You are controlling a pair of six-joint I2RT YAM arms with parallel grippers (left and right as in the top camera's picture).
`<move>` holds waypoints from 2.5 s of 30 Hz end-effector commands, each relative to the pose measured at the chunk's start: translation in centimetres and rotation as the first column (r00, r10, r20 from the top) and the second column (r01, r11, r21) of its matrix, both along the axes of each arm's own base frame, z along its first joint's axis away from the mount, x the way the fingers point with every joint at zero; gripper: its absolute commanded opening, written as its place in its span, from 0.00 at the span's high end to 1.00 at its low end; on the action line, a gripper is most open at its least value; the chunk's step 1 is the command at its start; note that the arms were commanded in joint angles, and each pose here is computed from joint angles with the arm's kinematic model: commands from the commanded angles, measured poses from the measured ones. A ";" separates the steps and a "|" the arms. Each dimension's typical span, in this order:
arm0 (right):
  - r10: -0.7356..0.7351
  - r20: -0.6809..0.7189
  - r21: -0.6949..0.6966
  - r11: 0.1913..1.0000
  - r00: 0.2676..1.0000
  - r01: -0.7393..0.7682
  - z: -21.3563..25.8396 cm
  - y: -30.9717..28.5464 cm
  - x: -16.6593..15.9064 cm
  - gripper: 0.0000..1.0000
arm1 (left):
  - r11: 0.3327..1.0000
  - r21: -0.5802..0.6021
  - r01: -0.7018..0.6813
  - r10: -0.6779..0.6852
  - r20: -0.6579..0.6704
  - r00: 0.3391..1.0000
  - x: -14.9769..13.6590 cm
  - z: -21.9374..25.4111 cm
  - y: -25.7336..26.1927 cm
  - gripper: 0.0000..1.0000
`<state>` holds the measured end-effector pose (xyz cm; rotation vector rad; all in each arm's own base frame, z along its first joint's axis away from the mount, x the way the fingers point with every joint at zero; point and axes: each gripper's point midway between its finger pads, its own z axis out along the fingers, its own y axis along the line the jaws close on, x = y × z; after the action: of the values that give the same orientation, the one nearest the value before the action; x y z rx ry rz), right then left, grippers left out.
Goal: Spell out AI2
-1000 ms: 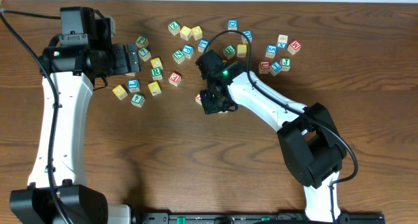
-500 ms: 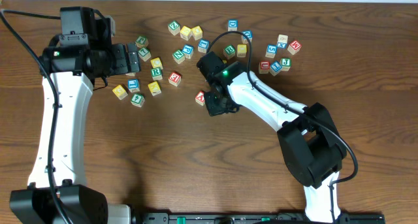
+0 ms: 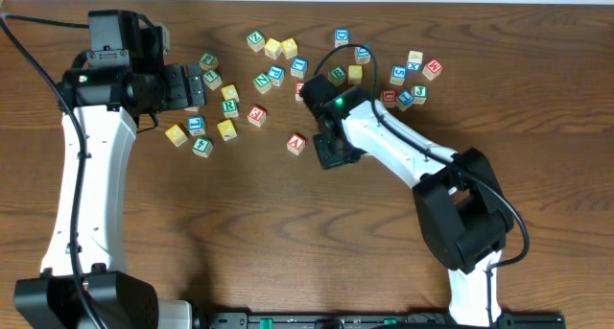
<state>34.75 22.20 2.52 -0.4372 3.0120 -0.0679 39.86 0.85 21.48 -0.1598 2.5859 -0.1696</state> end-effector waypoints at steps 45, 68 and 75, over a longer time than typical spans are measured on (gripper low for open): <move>-0.094 0.178 -0.012 0.995 0.979 0.097 1.2 -3.7 3.5 0.99 | 1.000 0.001 -0.003 0.003 -0.004 1.000 -0.1 -0.1 0.0 0.01; 0.397 0.115 0.213 0.886 0.911 -0.412 -0.1 1.8 0.7 0.98 | 1.000 0.001 -0.003 0.003 -0.004 1.000 -0.1 -0.1 0.1 0.01; 0.434 0.166 0.208 0.862 0.886 -0.461 1.0 1.9 1.9 0.93 | 1.000 0.001 -0.003 0.003 -0.004 1.000 -0.1 -0.1 0.1 0.00</move>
<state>36.78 23.77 3.06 -0.9793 2.7137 0.2388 39.86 0.85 21.48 -0.1598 2.5859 -0.1696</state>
